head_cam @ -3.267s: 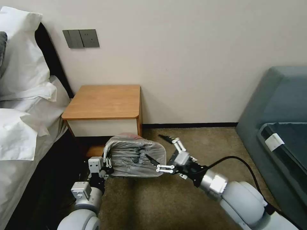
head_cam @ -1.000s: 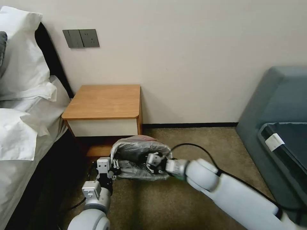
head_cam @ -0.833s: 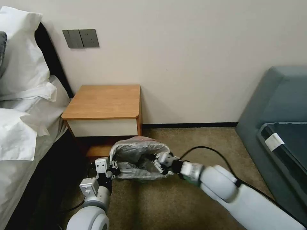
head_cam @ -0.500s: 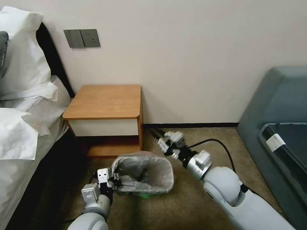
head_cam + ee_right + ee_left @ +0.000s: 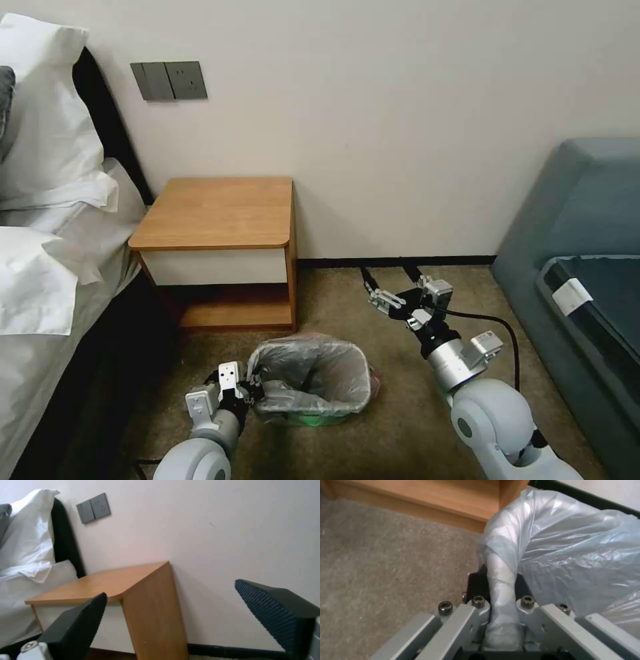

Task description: Pick up the garbage bag from the table and place it over the trash can.

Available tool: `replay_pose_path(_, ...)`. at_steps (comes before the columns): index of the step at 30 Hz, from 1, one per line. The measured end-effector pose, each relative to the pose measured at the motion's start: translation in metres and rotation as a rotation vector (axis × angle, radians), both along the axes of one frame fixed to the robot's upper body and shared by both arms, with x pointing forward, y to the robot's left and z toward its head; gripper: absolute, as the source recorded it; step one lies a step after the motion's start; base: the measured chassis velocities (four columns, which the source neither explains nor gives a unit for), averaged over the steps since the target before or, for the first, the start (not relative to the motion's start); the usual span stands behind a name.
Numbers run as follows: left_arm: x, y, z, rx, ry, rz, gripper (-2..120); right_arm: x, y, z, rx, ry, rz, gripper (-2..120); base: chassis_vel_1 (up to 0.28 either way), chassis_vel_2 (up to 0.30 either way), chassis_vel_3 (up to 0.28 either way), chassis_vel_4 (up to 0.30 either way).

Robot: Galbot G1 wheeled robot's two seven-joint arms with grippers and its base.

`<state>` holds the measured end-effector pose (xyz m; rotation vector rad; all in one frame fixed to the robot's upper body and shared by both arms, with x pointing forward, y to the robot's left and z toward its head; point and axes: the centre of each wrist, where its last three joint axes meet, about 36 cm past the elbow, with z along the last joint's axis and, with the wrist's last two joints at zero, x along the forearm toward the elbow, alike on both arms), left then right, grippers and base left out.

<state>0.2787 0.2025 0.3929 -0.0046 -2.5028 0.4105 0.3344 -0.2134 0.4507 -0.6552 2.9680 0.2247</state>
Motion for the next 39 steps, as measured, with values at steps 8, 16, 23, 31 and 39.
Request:
replay_pose_path(8, -0.001, -0.004, 0.010, -0.021, -0.009, 0.038, 25, -0.003, 0.007, -0.009, 0.007, 0.010, 0.022, 100, 0.000, 0.000, 0.000, 0.000)
replay_pose_path(16, -0.003, -0.001, 0.017, -0.007, -0.040, 0.030, 55, -0.002, 0.011, -0.015, 0.004, 0.007, 0.028, 100, 0.000, 0.000, 0.000, 0.000)
replay_pose_path(23, -0.004, 0.002, 0.022, 0.024, -0.057, 0.006, 80, -0.004, 0.015, -0.021, 0.007, 0.000, 0.008, 100, 0.000, 0.000, 0.000, 0.000)
replay_pose_path(31, -0.010, 0.006, 0.020, 0.042, -0.209, -0.022, 100, -0.011, 0.025, -0.035, -0.014, -0.004, 0.015, 100, 0.000, 0.000, 0.000, 0.000)
replay_pose_path(39, -0.002, 0.021, -0.033, 0.246, -0.624, 0.035, 100, -0.028, 0.042, -0.058, -0.134, -0.042, -0.140, 100, 0.000, 0.000, 0.000, 0.000)
